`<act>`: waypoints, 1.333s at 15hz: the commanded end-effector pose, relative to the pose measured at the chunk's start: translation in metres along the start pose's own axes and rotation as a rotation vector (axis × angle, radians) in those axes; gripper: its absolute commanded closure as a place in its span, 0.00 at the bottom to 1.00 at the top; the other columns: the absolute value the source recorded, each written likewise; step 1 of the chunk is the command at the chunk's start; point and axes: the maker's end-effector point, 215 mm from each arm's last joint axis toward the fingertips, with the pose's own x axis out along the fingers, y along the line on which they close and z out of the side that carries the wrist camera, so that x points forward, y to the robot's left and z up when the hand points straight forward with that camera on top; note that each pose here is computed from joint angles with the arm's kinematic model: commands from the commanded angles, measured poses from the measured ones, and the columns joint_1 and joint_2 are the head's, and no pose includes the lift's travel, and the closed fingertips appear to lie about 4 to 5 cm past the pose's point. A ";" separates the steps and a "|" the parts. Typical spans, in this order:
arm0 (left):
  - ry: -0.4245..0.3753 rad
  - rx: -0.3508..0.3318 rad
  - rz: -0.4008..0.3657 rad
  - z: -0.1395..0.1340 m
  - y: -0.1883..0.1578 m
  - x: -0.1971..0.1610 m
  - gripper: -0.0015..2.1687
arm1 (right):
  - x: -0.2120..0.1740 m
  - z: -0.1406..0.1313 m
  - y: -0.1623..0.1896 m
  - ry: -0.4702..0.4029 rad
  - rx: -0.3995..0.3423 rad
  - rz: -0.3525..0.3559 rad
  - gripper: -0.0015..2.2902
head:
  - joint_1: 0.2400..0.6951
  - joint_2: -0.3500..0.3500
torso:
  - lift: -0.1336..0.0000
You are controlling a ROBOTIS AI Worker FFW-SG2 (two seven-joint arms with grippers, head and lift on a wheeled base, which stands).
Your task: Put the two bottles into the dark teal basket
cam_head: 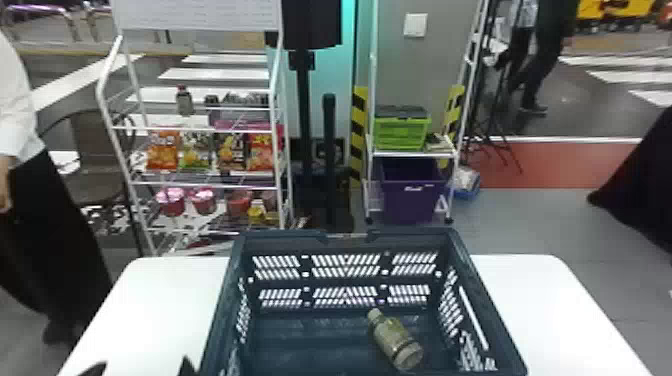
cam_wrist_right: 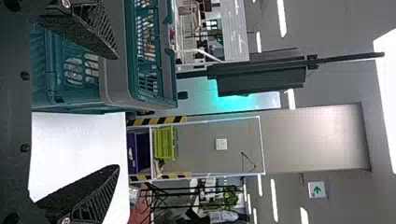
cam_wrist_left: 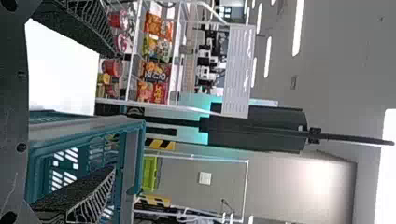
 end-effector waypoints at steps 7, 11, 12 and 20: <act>-0.006 -0.026 0.104 -0.035 0.009 -0.059 0.01 | 0.014 -0.017 0.021 0.078 0.005 0.052 0.02 | 0.57 0.50 | 1.00; 0.017 -0.024 0.106 -0.044 0.003 -0.066 0.01 | 0.018 -0.018 0.026 0.082 0.013 0.065 0.02 | 0.57 0.50 | 1.00; 0.018 -0.025 0.106 -0.045 0.004 -0.067 0.01 | 0.019 -0.019 0.027 0.087 0.013 0.068 0.02 | 0.57 0.50 | 1.00; 0.033 -0.037 0.115 -0.051 -0.003 -0.075 0.01 | 0.020 -0.016 0.028 0.091 0.011 0.076 0.02 | 0.57 0.50 | 1.00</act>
